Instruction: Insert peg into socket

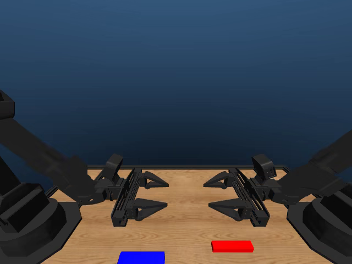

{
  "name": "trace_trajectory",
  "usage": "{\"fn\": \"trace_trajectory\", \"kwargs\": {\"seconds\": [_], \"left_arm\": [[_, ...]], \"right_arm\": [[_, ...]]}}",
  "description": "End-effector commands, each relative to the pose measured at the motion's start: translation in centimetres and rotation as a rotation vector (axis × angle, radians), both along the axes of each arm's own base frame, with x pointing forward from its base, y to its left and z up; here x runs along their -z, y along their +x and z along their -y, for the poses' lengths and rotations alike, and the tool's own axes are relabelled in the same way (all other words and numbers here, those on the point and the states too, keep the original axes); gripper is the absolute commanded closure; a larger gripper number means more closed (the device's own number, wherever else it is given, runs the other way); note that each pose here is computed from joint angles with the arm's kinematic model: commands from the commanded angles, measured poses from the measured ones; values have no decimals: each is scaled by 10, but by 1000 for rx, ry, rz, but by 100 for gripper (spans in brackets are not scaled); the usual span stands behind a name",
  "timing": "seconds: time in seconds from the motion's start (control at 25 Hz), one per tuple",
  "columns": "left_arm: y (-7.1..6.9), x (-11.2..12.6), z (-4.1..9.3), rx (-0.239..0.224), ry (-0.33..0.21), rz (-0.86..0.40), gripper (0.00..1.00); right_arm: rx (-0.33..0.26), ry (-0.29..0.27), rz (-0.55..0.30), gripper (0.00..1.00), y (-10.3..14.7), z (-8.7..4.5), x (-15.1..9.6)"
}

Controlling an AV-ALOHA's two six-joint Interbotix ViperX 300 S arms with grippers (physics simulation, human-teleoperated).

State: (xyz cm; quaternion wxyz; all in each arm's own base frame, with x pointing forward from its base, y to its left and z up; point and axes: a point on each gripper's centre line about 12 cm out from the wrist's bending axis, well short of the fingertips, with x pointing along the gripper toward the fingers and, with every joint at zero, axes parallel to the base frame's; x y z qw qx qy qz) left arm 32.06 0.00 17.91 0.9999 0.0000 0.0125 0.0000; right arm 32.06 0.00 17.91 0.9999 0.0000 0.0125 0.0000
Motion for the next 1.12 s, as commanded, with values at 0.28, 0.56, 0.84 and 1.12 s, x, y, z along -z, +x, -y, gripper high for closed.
{"fn": "trace_trajectory", "kwargs": {"seconds": [0.28, 0.56, 0.84, 1.12], "left_arm": [[-3, 14, 1, -29, -167, 200, 0], [-3, 25, 14, -52, -232, 106, 0], [-8, 19, 31, -95, -288, -128, 0], [-15, 30, 46, -62, -327, -413, 0]], "right_arm": [[117, 156, -50, 0, -6, 5, 19], [92, 151, -55, 0, 1, -6, 15], [84, 161, -94, 0, 5, -9, 21], [93, 187, -89, 0, 3, -7, 26]]}}
